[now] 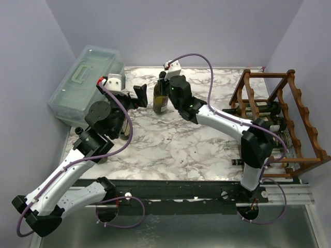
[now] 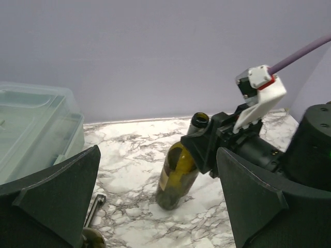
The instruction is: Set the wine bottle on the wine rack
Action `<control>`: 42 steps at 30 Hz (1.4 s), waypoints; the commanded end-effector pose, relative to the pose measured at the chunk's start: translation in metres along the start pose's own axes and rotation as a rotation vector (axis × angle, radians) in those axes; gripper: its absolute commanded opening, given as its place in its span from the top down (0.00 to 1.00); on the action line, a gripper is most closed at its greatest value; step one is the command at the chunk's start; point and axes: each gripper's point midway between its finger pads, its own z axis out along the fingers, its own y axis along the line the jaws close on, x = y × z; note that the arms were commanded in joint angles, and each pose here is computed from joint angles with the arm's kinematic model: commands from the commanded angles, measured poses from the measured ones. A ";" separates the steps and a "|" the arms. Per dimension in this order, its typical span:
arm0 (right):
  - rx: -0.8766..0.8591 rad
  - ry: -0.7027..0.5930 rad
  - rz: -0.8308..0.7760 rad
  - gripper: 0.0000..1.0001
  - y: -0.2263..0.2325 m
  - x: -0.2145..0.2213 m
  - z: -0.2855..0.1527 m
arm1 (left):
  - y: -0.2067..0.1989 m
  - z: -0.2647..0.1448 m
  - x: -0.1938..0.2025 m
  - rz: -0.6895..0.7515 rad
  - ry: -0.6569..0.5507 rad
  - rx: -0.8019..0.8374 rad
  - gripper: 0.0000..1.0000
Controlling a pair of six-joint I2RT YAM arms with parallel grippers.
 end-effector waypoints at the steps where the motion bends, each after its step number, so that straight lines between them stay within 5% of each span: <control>1: 0.061 -0.185 -0.070 1.00 -0.024 -0.085 -0.038 | 0.002 0.002 -0.004 -0.007 -0.013 -0.012 0.04; 20: 0.290 -0.099 -0.600 1.00 -0.099 -0.112 -0.099 | -0.002 0.003 0.000 -0.017 -0.004 0.002 0.04; 42: 0.436 0.216 -1.207 1.00 -0.132 -0.050 -0.071 | -0.002 0.001 -0.004 -0.024 -0.014 0.010 0.04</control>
